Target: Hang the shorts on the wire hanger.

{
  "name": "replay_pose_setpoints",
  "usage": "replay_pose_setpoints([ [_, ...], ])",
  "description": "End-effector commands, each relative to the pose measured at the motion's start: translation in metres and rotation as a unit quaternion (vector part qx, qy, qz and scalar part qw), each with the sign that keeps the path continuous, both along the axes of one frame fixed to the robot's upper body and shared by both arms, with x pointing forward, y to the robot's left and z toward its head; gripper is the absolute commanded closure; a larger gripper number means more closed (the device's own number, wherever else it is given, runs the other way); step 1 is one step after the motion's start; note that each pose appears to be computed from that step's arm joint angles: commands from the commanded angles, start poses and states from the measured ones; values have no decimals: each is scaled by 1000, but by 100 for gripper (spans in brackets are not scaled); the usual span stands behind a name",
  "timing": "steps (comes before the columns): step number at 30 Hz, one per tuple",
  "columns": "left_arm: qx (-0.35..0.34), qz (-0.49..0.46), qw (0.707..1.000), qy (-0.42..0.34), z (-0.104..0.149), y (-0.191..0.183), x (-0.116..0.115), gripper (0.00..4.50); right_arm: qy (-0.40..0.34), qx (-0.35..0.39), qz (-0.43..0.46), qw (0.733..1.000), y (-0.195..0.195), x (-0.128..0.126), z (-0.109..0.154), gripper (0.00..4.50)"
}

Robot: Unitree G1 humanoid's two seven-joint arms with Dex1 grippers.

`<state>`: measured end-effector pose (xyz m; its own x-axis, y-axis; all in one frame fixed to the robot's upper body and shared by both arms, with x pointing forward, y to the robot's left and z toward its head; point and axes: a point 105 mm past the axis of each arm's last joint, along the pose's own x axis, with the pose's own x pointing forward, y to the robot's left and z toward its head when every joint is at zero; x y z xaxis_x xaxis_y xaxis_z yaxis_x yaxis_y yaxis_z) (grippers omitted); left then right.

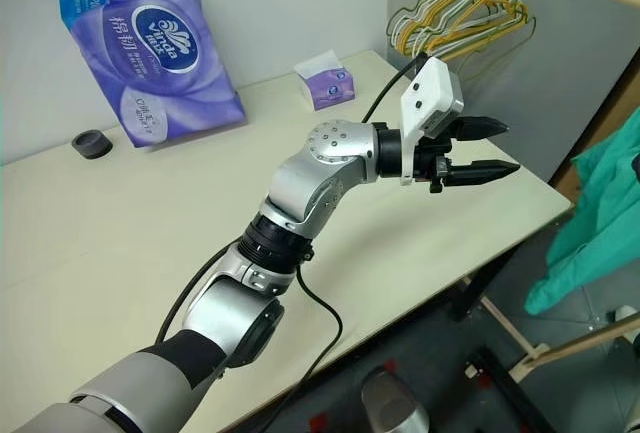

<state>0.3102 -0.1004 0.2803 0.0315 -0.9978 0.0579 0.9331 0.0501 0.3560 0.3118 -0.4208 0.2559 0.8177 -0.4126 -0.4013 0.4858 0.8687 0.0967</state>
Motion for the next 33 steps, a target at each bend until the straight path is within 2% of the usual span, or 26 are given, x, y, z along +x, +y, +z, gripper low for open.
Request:
replay_pose_setpoints([
  [1, -10, -8, 1000, -28, 14, -2, -6, 162, -41, -91, -12, 995, 1, 0, 34, 2],
  [2, -10, -8, 1000, -29, 13, -2, -6, 162, -43, -115, -9, 992, 1, 1, 37, 2],
  [4, -10, -6, 999, -30, 13, -2, -6, 162, -74, -210, -4, 975, 8, 5, 60, 2],
  [8, -7, -3, 1000, -30, 11, -1, -5, 162, -99, -274, 6, 957, 19, 9, 75, 2],
  [12, -6, -1, 1000, -30, 10, 0, -4, 162, -135, -349, -10, 927, 21, 7, 96, 2],
  [16, -5, 4, 1000, -30, 9, 1, -2, 162, -187, -418, -4, 889, 34, 7, 117, 2],
  [19, -7, 16, 999, -32, 9, 4, 1, 162, -240, -470, 13, 850, 52, 6, 132, 2],
  [20, -10, 26, 999, -34, 9, 6, 5, 162, -273, -488, 36, 828, 67, 6, 139, 2],
  [22, -16, 61, 997, -44, 10, 14, 14, 162, -329, -487, 100, 803, 100, 11, 141, 2],
  [23, -22, 89, 995, -43, 9, 22, 22, 162, -331, -482, 156, 796, 121, 19, 130, 2],
  [26, -27, 192, 980, -46, 0, 57, 49, 162, -310, -426, 276, 804, 162, 36, 83, 2],
  [28, -29, 287, 957, -32, -15, 95, 68, 162, -300, -378, 337, 808, 187, 44, 51, 2],
  [31, -26, 413, 910, -17, -38, 151, 84, 162, -296, -323, 381, 814, 212, 54, 21, 2],
  [33, -50, 506, 861, 29, -55, 195, 88, 162, -297, -291, 403, 815, 230, 61, 4, 2],
])
